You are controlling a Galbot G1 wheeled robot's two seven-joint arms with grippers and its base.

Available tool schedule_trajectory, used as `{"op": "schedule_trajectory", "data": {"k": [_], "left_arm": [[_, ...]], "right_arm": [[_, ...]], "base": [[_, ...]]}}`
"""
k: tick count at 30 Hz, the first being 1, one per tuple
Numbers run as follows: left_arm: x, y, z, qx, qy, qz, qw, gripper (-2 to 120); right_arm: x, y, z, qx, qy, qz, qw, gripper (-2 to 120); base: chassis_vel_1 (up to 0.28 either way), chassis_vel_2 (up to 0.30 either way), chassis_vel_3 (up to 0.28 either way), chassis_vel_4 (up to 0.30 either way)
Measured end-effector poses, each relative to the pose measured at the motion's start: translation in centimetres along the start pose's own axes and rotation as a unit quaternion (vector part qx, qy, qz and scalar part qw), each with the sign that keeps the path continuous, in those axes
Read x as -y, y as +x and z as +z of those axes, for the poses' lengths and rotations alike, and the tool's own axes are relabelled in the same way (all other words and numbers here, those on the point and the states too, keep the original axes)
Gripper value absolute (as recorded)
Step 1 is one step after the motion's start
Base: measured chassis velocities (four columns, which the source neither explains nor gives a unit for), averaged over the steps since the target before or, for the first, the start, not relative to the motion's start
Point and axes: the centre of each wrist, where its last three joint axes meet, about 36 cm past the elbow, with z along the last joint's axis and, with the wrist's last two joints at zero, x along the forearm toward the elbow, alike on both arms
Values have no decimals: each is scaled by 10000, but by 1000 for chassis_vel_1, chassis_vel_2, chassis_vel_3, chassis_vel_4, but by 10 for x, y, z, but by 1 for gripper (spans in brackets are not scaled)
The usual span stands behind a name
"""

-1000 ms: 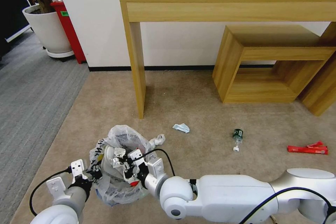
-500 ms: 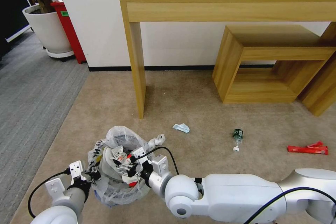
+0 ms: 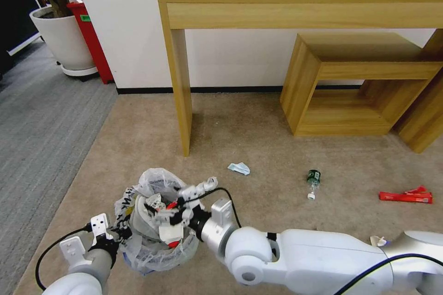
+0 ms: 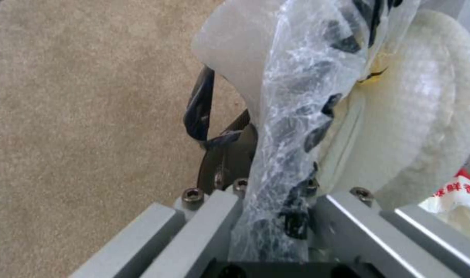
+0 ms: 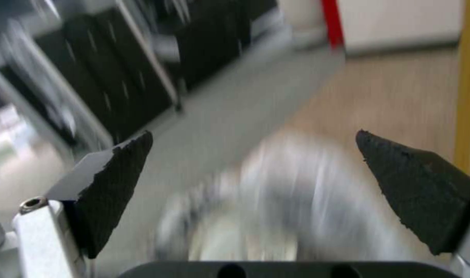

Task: Pick up the trash bin and place the garbage on the floor into it.

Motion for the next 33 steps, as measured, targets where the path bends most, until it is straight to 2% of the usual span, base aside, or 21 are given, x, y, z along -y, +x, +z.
{"op": "schedule_trajectory", "data": {"k": [2,5,6,9,10,14,15,18,19,22,23,26,31,33], "left_arm": [[0,0,0,3,-1,4,10000,0],[1,3,-2,37,-6,21,10000,0],[1,3,-2,37,-6,21,10000,0],[0,5,-5,90,-16,14,10000,0],[0,5,-5,90,-16,14,10000,0],[2,8,-9,181,5,43,9998,0],[2,8,-9,181,5,43,9998,0],[3,11,-13,260,15,56,9996,0],[3,11,-13,260,15,56,9996,0],[4,14,-16,341,36,82,9994,0],[4,14,-16,341,36,82,9994,0],[7,18,-17,366,61,140,9992,0],[9,19,-16,357,68,172,9992,0],[9,20,-15,350,55,172,9992,0]], "right_arm": [[4,-1,-4,135,-9,-29,9999,100],[36,0,-36,1092,78,13,9940,100],[36,0,-36,1092,78,13,9940,100],[63,8,-67,1643,170,428,9853,100],[63,8,-67,1643,170,428,9853,100],[92,28,-105,2242,301,1032,9686,100],[92,28,-105,2242,301,1032,9686,100],[113,54,-126,2644,408,1641,9495,100],[113,54,-126,2644,408,1641,9495,100],[131,86,-116,2661,422,2448,9314,100],[131,86,-116,2661,422,2448,9314,100],[140,114,-97,2600,496,3030,9155,100],[139,134,-78,2531,596,3374,9047,100],[134,142,-60,2405,673,3535,9015,100]], "base": [[0,0,0,0],[0,0,0,0],[0,0,0,0],[0,0,0,0],[0,0,0,0],[0,0,0,0],[0,0,0,0],[0,0,0,0],[0,0,0,0],[0,0,0,0],[0,0,0,0],[0,0,0,0],[0,0,0,0],[0,0,0,0]]}}
